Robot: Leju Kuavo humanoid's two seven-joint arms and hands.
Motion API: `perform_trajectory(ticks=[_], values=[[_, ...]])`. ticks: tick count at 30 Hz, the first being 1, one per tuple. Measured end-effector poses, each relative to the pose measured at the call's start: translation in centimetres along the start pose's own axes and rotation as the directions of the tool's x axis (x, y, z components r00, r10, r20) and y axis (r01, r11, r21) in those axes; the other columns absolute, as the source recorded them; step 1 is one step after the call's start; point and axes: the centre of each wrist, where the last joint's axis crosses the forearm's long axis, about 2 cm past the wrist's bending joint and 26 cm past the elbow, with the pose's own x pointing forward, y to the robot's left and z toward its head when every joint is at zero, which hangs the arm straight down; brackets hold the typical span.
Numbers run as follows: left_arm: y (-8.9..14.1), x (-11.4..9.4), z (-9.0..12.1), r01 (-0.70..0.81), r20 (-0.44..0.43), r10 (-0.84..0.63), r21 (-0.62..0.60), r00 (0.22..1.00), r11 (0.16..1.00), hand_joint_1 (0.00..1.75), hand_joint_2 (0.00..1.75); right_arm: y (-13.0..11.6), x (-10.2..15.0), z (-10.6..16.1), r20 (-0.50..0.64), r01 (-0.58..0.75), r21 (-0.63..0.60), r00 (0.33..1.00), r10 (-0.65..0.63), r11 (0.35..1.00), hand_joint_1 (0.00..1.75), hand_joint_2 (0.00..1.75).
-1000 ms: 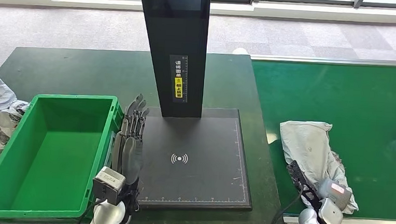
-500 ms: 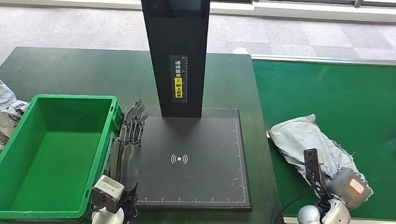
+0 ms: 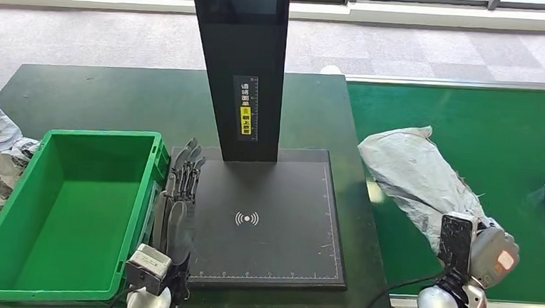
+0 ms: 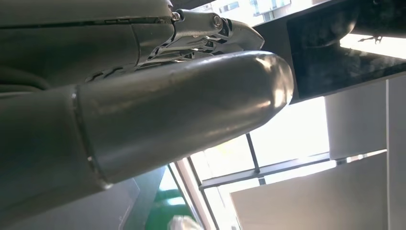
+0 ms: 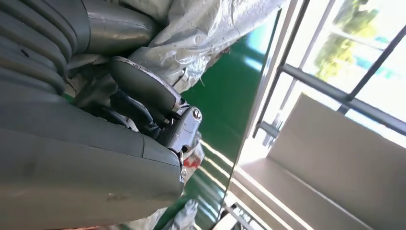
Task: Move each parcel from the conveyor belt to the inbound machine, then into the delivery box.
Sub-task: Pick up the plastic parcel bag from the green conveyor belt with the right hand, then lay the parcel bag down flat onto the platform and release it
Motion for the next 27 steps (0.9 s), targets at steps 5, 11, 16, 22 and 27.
perform_trajectory(ticks=[5, 11, 16, 22, 27], values=[[-0.2, -0.5, 0.2, -0.032, 0.012, 0.032, -0.029, 0.999, 0.999, 0.0, 0.0, -0.5, 0.2, 1.1, 0.048, 0.188, 0.079, 0.98, -0.192, 0.979, 1.75, 1.75], [-0.3, -1.3, -0.6, -0.06, 0.017, 0.061, -0.058, 0.998, 0.997, 0.0, 0.0, 0.9, 4.2, 3.0, 0.134, 0.372, 0.35, 0.889, -0.439, 0.86, 1.75, 1.75], [-0.3, -1.6, -1.2, -0.061, 0.017, 0.062, -0.07, 0.998, 0.996, 0.0, 0.0, 3.4, 9.2, 5.1, 0.092, 0.484, 0.583, 0.759, -0.645, 0.653, 1.75, 1.75], [-0.1, -1.7, -2.4, -0.067, 0.015, 0.068, -0.078, 0.998, 0.995, 0.0, 0.0, 4.6, 12.5, 6.8, -0.005, 0.54, 0.73, 0.617, -0.787, 0.419, 1.75, 1.75], [-0.1, -1.9, -2.9, -0.069, 0.016, 0.071, -0.085, 0.997, 0.994, 0.0, 0.0, 5.0, 13.3, 7.6, -0.04, 0.533, 0.774, 0.58, -0.813, 0.342, 1.75, 1.75]])
